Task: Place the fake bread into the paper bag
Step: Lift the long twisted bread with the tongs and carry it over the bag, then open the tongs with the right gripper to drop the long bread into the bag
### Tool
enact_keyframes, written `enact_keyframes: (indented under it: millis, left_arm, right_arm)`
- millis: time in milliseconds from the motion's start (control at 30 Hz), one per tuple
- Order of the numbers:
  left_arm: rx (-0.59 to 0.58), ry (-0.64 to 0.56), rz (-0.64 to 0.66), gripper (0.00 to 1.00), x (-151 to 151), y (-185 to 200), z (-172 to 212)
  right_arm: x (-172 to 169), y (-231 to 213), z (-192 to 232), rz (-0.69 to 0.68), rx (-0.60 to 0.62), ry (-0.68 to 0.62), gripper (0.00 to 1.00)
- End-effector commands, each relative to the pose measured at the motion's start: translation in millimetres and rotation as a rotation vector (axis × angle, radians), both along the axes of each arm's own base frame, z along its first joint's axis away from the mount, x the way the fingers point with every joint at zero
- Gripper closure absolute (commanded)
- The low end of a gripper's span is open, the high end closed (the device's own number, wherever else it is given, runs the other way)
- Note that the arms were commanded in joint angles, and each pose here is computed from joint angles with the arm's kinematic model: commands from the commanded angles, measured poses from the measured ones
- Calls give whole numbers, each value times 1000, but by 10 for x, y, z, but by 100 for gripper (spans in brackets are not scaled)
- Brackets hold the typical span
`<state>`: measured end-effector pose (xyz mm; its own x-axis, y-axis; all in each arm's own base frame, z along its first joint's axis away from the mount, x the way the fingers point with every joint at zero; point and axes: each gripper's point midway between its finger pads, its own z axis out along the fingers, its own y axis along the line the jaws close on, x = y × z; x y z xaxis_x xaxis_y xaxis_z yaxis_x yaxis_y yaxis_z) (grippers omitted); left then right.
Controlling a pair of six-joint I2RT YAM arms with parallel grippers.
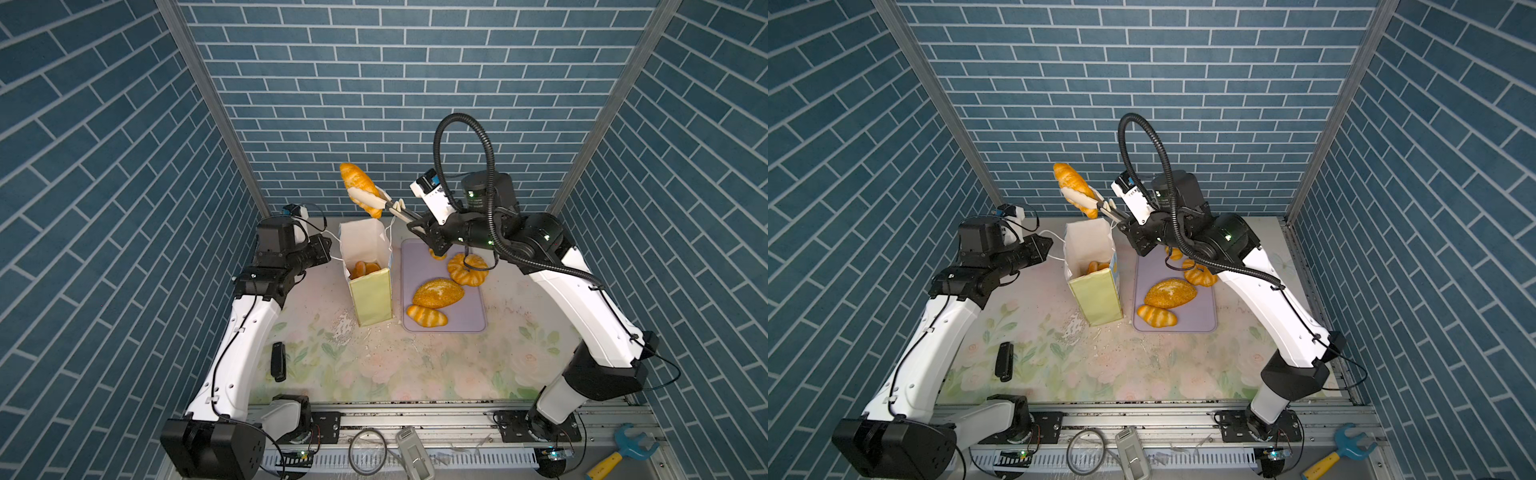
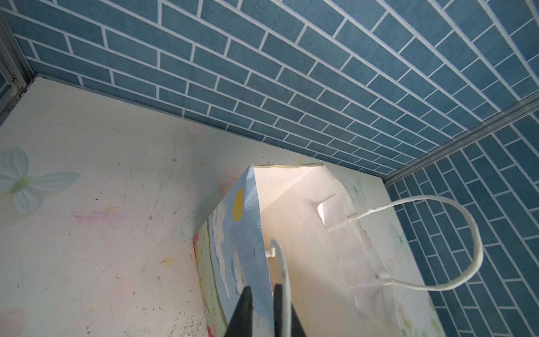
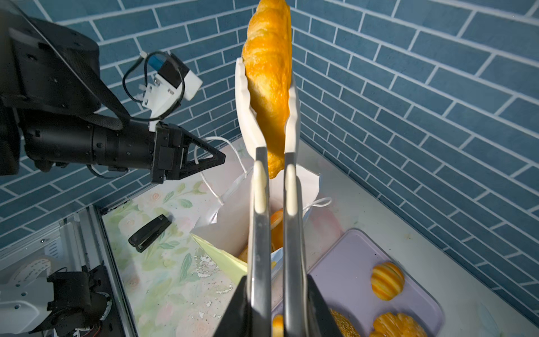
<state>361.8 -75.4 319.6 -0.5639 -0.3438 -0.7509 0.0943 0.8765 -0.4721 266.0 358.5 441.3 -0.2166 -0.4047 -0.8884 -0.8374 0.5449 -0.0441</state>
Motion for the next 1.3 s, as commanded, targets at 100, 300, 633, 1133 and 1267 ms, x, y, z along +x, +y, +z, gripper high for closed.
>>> enact_keyframes:
  millis: [100, 300, 633, 1133, 1267]
  left_arm:
    - [-4, -32, -13, 84, -44, -25, 74]
    - [-4, -24, -11, 83, -42, -22, 47]
    - [-4, -23, -9, 83, -52, -19, 52]
    - [-6, -22, -14, 84, -35, -29, 67]
    - [-9, -20, -16, 84, -33, -35, 59]
  right_arm:
    - [-7, 127, -344, 22, -128, 3, 73]
    - [4, 174, -652, 13, -215, 49, 72]
    - [63, 112, -959, -23, -324, 72, 60]
    - [58, 44, -174, -47, -154, -88, 55]
    - [177, -169, 50, -153, -142, -149, 57]
